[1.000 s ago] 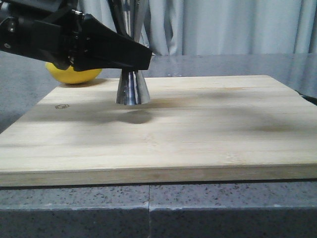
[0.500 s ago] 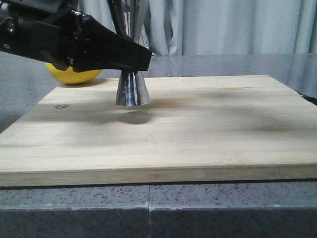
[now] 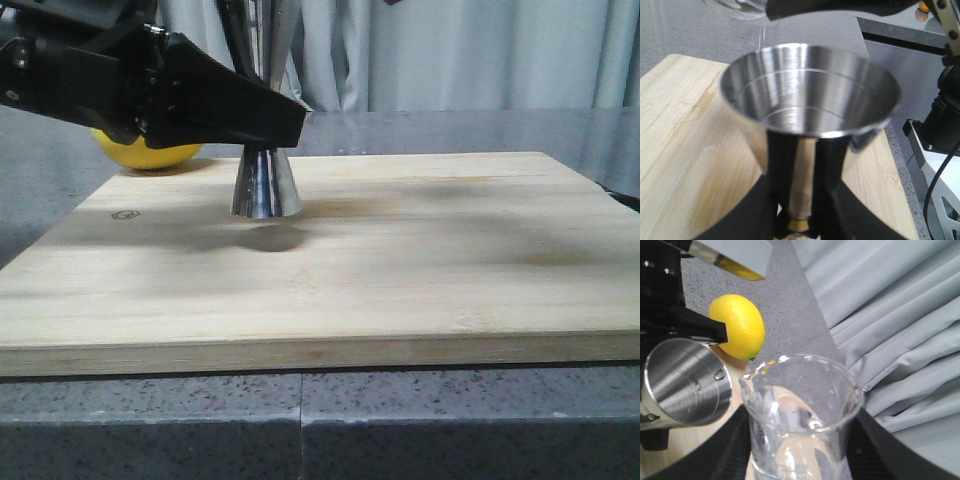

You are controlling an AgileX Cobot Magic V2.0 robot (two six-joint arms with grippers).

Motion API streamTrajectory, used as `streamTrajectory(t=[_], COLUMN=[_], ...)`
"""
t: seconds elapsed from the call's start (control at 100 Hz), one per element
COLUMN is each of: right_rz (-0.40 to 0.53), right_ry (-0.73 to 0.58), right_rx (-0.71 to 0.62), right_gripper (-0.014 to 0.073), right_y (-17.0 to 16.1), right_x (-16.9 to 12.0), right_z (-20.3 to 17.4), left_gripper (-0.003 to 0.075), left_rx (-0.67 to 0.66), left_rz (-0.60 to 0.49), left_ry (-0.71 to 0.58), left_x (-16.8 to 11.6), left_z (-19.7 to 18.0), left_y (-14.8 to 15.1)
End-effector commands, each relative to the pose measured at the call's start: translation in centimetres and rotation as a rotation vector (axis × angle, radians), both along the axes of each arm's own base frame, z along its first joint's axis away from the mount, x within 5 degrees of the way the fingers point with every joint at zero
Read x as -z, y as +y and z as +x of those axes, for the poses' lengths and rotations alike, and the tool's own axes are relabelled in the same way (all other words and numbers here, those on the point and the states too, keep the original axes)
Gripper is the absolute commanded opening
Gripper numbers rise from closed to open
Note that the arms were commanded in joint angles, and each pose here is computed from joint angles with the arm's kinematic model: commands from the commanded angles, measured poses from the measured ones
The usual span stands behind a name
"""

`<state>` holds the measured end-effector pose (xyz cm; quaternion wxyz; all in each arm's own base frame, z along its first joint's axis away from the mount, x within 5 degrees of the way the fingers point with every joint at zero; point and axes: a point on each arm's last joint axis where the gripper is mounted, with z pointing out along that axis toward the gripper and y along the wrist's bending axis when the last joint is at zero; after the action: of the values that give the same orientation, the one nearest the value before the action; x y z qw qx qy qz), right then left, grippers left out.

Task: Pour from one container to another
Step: 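Position the beaker spout above the jigger's upper cup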

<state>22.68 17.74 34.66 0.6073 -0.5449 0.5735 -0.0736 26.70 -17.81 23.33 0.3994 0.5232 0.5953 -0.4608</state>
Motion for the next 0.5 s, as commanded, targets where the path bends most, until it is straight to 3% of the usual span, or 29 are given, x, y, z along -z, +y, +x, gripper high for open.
streamTrajectory(t=[0.0,0.49], right_rz=[0.054,0.039], right_ry=[-0.090,-0.102], right_rx=[-0.039,-0.063], right_gripper=[0.0142,0.0142], right_y=[-0.10,0.32], right_x=[-2.58,-2.58], right_z=[-0.68,-1.02], left_gripper=[-0.0002,-0.0002], left_rx=[0.059,0.066], left_rz=[-0.108,-0.112], left_ry=[-0.037,-0.035], left_x=[-2.85,-2.88], left_z=[-0.85,-0.95], left_y=[-0.39,-0.47])
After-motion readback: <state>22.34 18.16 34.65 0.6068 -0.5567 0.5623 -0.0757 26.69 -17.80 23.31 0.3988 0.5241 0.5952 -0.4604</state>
